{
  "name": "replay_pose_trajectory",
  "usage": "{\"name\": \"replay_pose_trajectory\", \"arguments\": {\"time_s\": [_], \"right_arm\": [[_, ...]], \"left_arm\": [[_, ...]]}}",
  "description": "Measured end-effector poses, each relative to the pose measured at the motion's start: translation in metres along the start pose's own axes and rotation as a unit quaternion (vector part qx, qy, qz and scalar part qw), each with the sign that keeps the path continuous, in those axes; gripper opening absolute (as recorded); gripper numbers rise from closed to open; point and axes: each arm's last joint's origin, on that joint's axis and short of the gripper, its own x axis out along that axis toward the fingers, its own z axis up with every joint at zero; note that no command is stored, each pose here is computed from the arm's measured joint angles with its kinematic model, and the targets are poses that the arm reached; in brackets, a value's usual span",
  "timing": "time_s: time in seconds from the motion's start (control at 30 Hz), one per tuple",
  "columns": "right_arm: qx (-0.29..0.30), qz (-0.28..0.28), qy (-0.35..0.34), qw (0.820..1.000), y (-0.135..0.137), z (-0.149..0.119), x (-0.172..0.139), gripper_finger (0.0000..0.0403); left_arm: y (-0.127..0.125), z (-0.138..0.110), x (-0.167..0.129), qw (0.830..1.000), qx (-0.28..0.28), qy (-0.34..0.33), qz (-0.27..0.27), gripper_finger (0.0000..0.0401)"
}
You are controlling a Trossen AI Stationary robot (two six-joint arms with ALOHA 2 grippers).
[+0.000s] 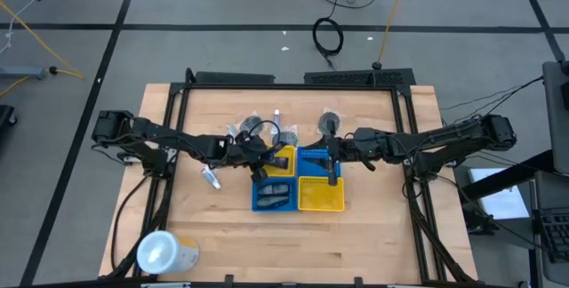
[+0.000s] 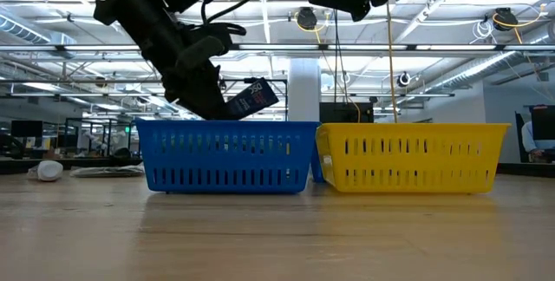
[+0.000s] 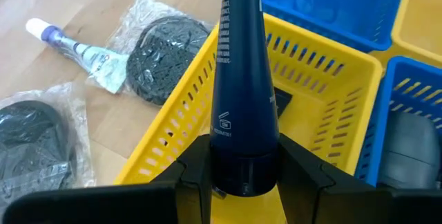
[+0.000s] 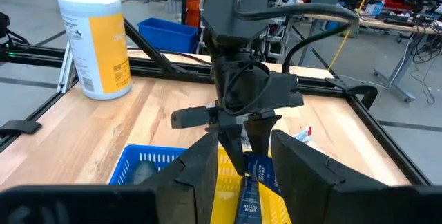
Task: Pick & Place Travel size toiletries
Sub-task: Put the blue shave cream into the left yellow bin, then put the white toothpaste into the right yellow bin
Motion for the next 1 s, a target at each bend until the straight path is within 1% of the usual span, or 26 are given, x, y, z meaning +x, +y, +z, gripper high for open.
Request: {"name": "replay_pose_trajectory", "arguments": {"time_s": [0.2,0.27,0.37,0.43,0.5,0.57,0.67,0.77,0.87,1.0], "right_arm": [[0.0,0.0,0.0,1.0,0.0,0.0,0.0,0.0126],[0.0,0.0,0.0,1.0,0.0,0.0,0.0,0.0125],[0.0,0.0,0.0,1.0,0.0,0.0,0.0,0.0123],[0.0,0.0,0.0,1.0,0.0,0.0,0.0,0.0123],[0.0,0.0,0.0,1.0,0.0,0.0,0.0,0.0124],[0.0,0.0,0.0,1.0,0.0,0.0,0.0,0.0125],[0.0,0.0,0.0,1.0,0.0,0.0,0.0,0.0125],[0.003,0.0,0.004,1.0,0.0,-0.001,0.0,0.0125],[0.015,0.0,0.004,1.0,0.0,-0.001,0.0,0.0125],[0.019,0.003,0.015,1.0,0.001,-0.003,0.0,0.0125]], "left_arm": [[0.0,0.0,0.0,1.0,-0.007,0.002,0.001,0.0108],[0.0,0.0,0.0,1.0,-0.014,0.002,0.001,0.0138],[0.0,0.0,0.0,1.0,-0.024,0.0,0.0,0.0201],[0.0,0.0,0.0,1.0,-0.027,0.0,0.0,0.0233],[0.0,0.0,0.0,1.0,-0.028,-0.001,0.0,0.0255],[0.0,0.001,0.0,1.0,-0.029,-0.005,-0.002,0.0267],[-0.001,0.003,0.0,0.999,-0.03,-0.016,-0.001,0.0271],[0.002,0.007,0.0,0.997,-0.04,-0.051,0.04,0.0265],[0.008,0.021,-0.002,0.986,-0.071,-0.123,0.086,0.0254],[0.023,0.041,-0.003,0.968,-0.115,-0.201,0.092,0.0237]]}}
